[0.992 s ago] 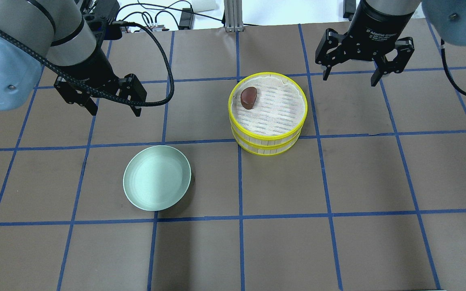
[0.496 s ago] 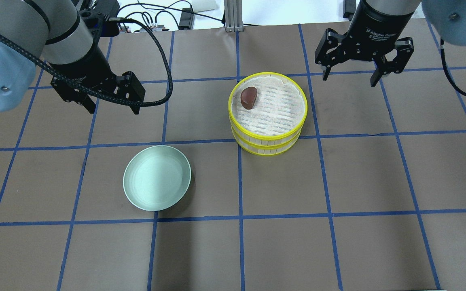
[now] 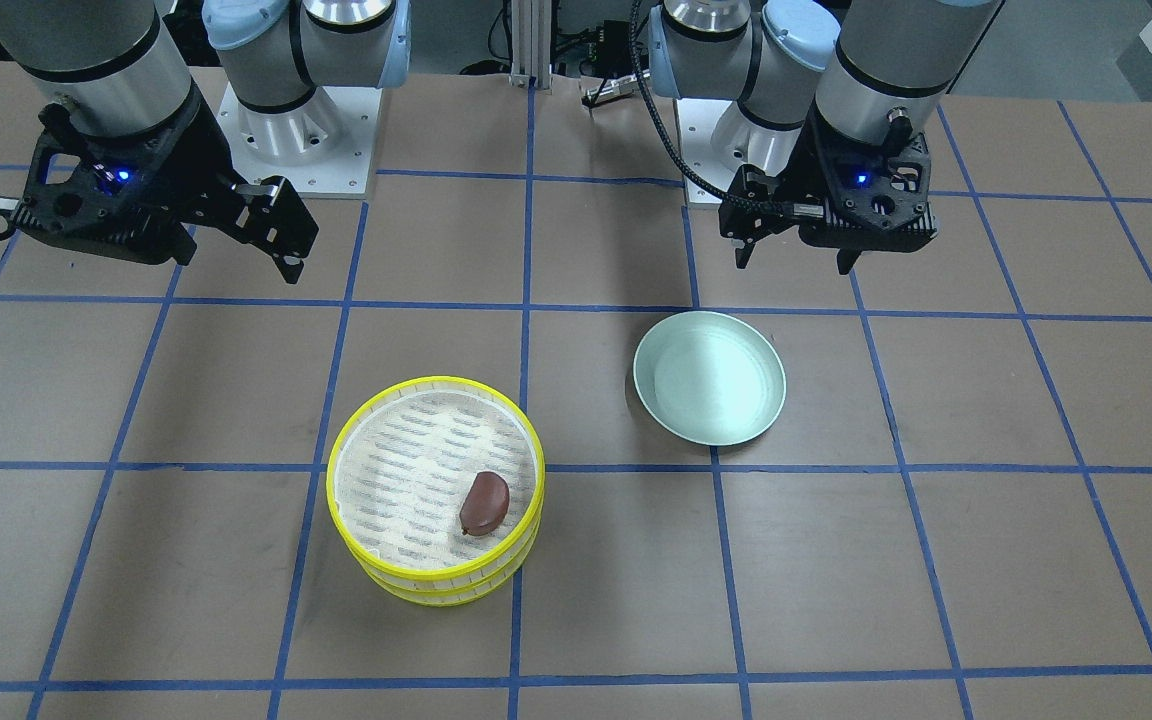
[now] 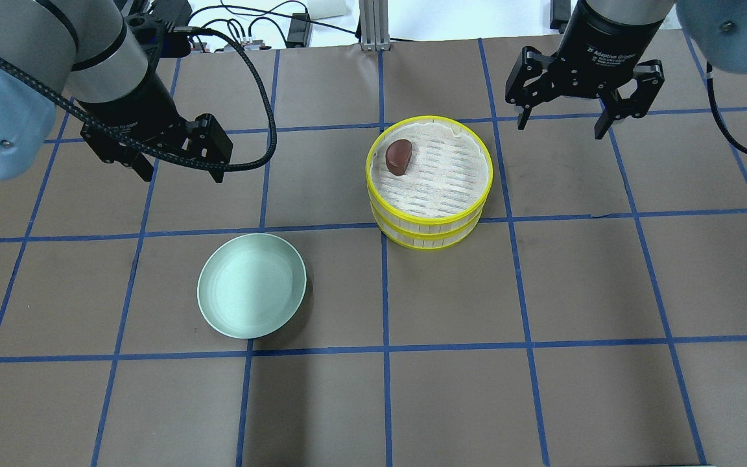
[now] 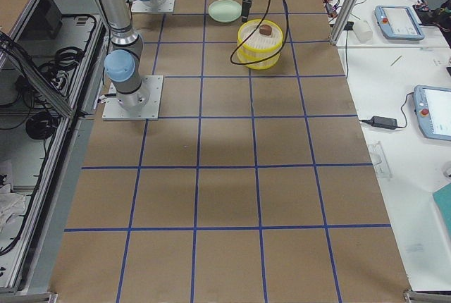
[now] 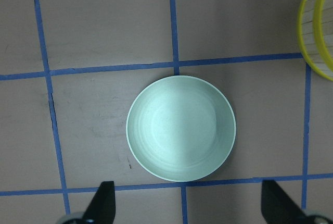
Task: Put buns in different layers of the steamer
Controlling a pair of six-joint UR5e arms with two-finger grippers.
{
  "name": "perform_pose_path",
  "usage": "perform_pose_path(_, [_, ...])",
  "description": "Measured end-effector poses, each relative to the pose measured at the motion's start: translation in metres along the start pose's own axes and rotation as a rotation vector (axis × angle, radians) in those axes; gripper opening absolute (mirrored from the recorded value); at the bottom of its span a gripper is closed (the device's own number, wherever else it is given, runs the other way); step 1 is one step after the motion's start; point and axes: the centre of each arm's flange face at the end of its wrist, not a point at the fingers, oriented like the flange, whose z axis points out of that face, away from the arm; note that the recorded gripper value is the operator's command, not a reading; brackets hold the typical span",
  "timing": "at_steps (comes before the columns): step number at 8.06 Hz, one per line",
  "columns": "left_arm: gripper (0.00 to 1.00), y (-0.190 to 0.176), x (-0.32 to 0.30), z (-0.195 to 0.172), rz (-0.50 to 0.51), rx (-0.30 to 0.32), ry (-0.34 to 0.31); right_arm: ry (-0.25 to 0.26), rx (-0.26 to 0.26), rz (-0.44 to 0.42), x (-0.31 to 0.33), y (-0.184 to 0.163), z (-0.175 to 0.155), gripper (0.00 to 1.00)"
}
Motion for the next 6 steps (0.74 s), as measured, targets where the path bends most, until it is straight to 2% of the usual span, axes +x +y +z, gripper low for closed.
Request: perform_pose_path(6, [1.0,-0.0001,0.0008,0.0033,-0.007,-0.009,0.002,0.001,-0.004,0.0,0.0001,0.0004,0.0013,1.0])
